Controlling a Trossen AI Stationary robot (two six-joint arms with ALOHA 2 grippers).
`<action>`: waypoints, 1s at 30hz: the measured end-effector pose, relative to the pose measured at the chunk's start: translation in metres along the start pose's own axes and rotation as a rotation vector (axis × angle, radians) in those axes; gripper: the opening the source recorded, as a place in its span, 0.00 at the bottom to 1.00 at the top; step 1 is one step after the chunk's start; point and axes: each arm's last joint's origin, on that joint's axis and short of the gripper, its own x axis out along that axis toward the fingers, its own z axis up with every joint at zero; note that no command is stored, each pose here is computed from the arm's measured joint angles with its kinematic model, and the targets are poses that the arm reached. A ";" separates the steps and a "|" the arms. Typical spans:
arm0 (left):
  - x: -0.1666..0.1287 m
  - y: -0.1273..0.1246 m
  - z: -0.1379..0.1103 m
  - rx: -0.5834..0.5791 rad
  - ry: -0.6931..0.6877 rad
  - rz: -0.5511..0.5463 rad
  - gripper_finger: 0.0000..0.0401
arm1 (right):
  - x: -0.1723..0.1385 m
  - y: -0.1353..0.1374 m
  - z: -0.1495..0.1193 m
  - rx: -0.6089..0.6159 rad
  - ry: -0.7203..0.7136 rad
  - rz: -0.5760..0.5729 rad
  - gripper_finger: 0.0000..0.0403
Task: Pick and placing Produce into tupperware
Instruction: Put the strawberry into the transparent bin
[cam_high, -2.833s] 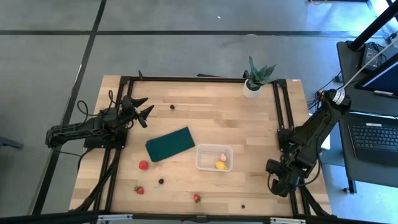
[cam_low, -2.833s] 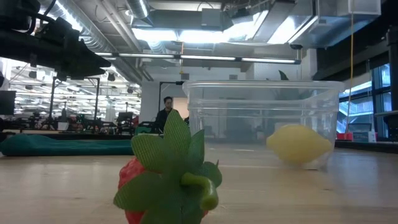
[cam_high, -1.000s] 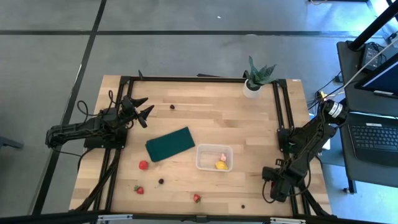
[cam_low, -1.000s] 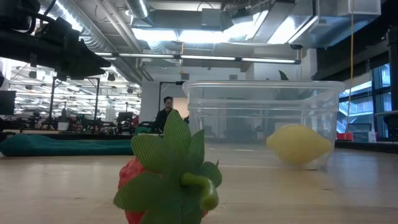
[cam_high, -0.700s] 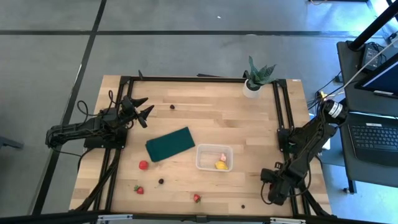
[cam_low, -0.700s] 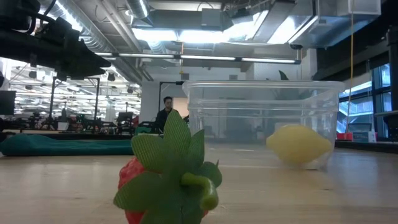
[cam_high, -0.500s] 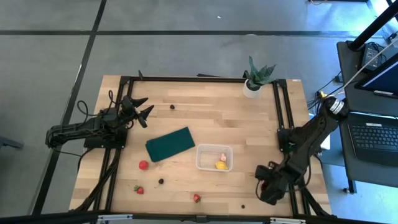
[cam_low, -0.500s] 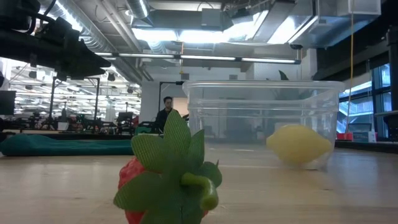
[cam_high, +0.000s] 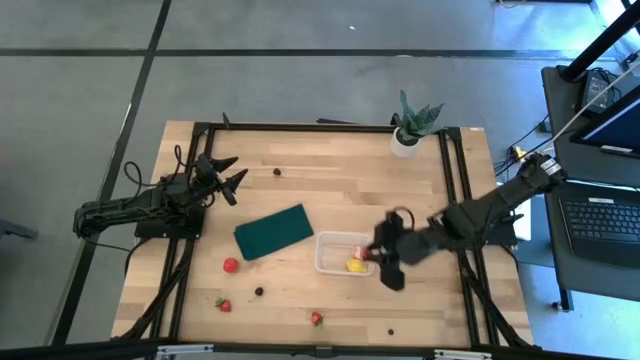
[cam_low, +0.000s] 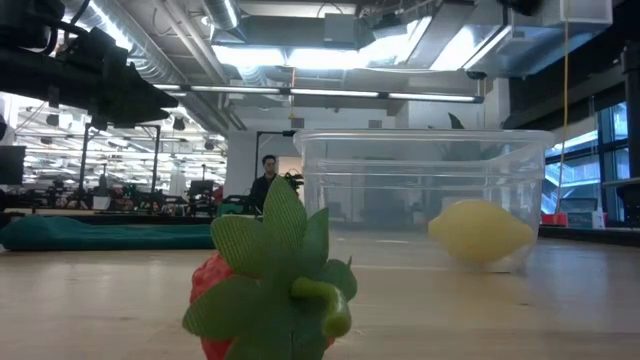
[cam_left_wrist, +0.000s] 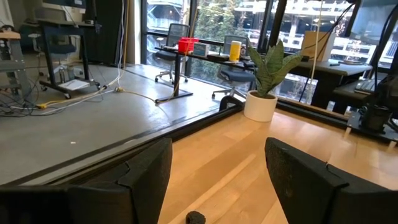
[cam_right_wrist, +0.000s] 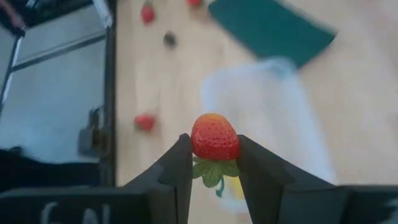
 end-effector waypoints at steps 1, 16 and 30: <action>0.000 0.000 0.000 0.000 0.000 0.000 0.62 | 0.000 -0.005 0.007 -0.005 -0.018 -0.011 0.29; 0.000 0.000 0.000 -0.001 -0.001 0.000 0.62 | 0.069 -0.033 0.013 -0.075 0.164 -0.043 0.29; 0.000 0.000 0.000 -0.001 -0.001 0.000 0.62 | 0.101 -0.034 0.001 -0.085 0.239 -0.086 0.31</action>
